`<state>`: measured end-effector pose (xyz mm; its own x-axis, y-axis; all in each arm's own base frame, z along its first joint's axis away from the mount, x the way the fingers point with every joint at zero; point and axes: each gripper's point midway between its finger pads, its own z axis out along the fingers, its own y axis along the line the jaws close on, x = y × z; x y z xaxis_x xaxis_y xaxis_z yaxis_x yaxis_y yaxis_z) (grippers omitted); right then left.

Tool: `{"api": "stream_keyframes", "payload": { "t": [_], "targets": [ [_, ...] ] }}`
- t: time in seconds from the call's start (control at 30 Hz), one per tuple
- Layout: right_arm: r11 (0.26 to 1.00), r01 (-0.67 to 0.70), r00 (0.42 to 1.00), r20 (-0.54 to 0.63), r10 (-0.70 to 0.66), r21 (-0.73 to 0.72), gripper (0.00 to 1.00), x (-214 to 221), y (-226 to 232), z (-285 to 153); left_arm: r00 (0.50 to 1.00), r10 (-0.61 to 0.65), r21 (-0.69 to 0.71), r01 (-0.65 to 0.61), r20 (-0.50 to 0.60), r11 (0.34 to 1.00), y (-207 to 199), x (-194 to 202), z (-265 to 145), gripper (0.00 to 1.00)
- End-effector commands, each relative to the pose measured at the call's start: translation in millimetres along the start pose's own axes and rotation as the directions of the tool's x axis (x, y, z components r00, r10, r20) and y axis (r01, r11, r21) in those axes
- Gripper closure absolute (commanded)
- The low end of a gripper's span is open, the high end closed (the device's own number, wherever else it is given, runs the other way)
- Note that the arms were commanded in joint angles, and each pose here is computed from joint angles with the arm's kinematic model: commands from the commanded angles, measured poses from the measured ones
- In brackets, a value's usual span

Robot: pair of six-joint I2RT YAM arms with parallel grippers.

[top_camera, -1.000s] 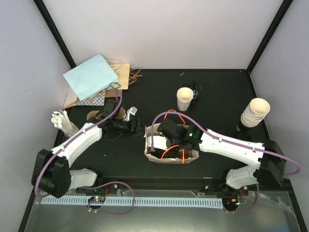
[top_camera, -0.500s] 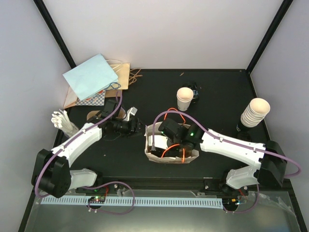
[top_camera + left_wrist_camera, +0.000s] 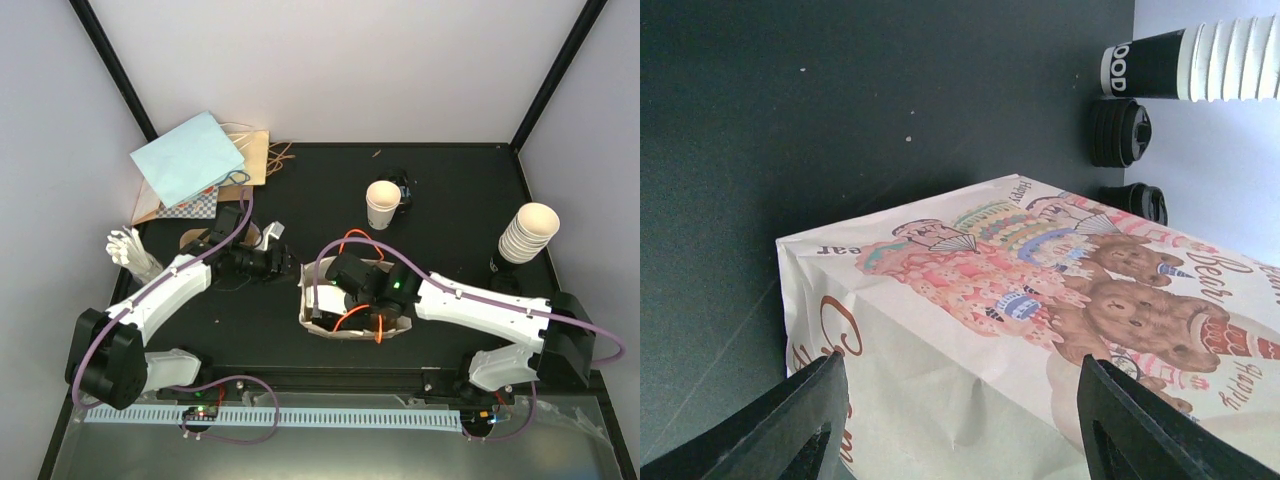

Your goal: Pack the takeout coffee

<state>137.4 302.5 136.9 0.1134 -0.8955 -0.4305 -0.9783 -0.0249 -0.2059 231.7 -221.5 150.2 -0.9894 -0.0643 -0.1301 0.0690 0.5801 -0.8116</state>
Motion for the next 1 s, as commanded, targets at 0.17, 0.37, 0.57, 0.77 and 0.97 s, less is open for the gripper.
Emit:
{"api": "stream_keyframes", "payload": {
  "t": [0.17,0.37,0.57,0.77,0.97],
  "targets": [
    [0.992,-0.027,0.974,-0.226,-0.002,-0.124,0.50,60,42,23,1.000,0.007,0.009,-0.007,0.008,1.000,-2,-3,-2,0.35],
    [0.995,-0.010,0.982,-0.189,-0.008,-0.096,0.47,47,33,13,1.000,0.010,0.012,-0.010,0.012,1.000,-4,-4,-3,0.35],
    [0.997,0.011,0.985,-0.173,-0.023,-0.072,0.46,33,23,1,1.000,0.011,0.013,-0.011,0.015,1.000,-5,-3,-5,0.35],
    [0.998,0.016,0.987,-0.160,-0.027,-0.065,0.38,28,20,-3,1.000,0.016,0.012,-0.017,0.020,1.000,-6,-3,-6,0.35],
    [0.997,0.020,0.988,-0.153,-0.031,-0.072,0.00,22,19,-10,1.000,0.019,0.016,-0.019,0.023,1.000,-8,-4,-7,0.35]
  ]
}}
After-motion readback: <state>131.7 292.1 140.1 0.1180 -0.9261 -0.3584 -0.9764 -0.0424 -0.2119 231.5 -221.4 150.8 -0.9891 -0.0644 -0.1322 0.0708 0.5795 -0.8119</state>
